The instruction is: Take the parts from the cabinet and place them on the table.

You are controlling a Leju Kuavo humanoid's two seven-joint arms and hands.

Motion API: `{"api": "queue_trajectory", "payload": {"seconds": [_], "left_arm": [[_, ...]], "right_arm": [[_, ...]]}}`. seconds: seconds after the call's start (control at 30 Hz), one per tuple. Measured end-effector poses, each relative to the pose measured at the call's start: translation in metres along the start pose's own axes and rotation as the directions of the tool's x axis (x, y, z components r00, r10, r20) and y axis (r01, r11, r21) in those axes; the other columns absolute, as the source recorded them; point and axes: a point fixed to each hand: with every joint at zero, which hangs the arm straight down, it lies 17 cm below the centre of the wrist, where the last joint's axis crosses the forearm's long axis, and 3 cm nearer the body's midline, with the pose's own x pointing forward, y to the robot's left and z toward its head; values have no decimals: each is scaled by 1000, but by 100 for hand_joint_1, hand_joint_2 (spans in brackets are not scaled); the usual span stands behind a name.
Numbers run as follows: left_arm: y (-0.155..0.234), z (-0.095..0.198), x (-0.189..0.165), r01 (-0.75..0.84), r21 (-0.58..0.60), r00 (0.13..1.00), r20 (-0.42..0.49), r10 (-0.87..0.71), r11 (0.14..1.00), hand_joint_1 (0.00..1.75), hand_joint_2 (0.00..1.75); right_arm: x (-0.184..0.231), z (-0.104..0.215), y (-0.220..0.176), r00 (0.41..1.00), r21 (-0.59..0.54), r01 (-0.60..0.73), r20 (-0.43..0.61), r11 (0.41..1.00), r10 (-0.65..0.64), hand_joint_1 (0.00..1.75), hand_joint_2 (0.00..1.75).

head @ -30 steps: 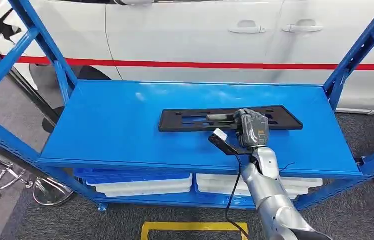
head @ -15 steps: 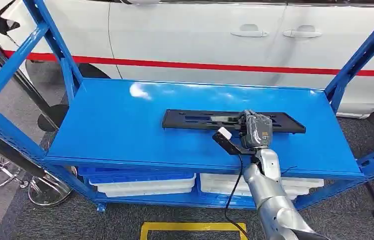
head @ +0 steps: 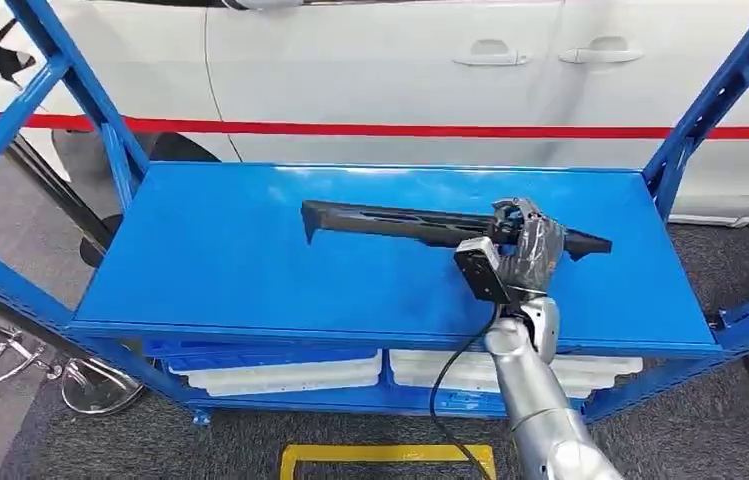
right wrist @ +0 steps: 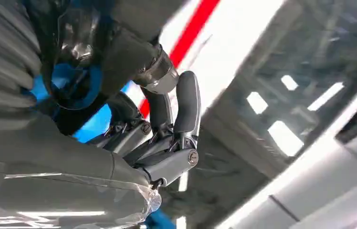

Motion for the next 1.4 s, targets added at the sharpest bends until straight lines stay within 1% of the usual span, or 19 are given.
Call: {"api": "queue_trajectory", "payload": {"seconds": [0.07, 0.17, 0.23, 0.3, 0.43, 0.47, 0.57, 0.67, 0.77, 0.9, 1.0, 1.1, 1.27, 1.4], "left_arm": [[1, 1, -2, -2, 3, 1000, -4, 2, 1000, 0, 0], [5, 0, 0, -7, 19, 1000, 4, 6, 1000, 0, 0], [11, -1, 3, -20, 48, 999, 25, 19, 999, 0, 0], [13, 2, -1, -22, 56, 999, 34, 20, 998, 0, 0], [9, 7, -9, -36, 39, 999, 28, 34, 999, 0, 0], [6, 8, -10, -42, 28, 999, 25, 41, 999, 0, 175], [1, 11, -16, -64, 4, 998, 13, 64, 998, 0, 175], [-3, 13, -15, -82, -13, 996, 23, 82, 997, 0, 175], [-3, 13, -10, -107, -20, 993, 44, 108, 994, 0, 175], [-7, 14, -4, -113, -43, 991, 69, 116, 993, 0, 175], [-9, 14, -6, -25, -48, 996, 80, 29, 999, 0, 175], [-12, 15, -6, 1, -63, 996, 85, 4, 998, 0, 175], [-19, 16, -3, -58, -107, 995, 76, 67, 993, 0, 175], [-19, 17, -7, -85, -109, 994, 56, 91, 990, 0, 175]], "right_arm": [[13, 2, 2, 999, 9, 10, 35, 1000, -10, 175, 175], [24, 1, -3, 997, -10, 47, 61, 999, -47, 175, 175], [34, -1, -15, 994, -30, 80, 83, 996, -77, 175, 175], [45, 1, -27, 988, -27, 112, 108, 993, -109, 175, 175], [75, 3, -58, 965, -12, 168, 206, 986, -162, 175, 175], [80, 7, -64, 959, -2, 182, 221, 983, -177, 175, 175], [91, 22, -72, 944, 40, 219, 244, 975, -222, 175, 175], [110, 32, -75, 911, 109, 292, 270, 950, -311, 175, 175], [130, 46, -59, 867, 224, 381, 251, 897, -431, 175, 175], [155, 67, -33, 823, 358, 423, 232, 832, -518, 175, 175], [165, 81, -17, 827, 408, 385, 245, 828, -505, 175, 175], [167, 93, -5, 834, 439, 354, 252, 826, -491, 175, 175], [168, 110, 8, 842, 459, 326, 256, 826, -474, 175, 175], [168, 127, 14, 843, 475, 327, 244, 817, -479, 175, 175]]}}
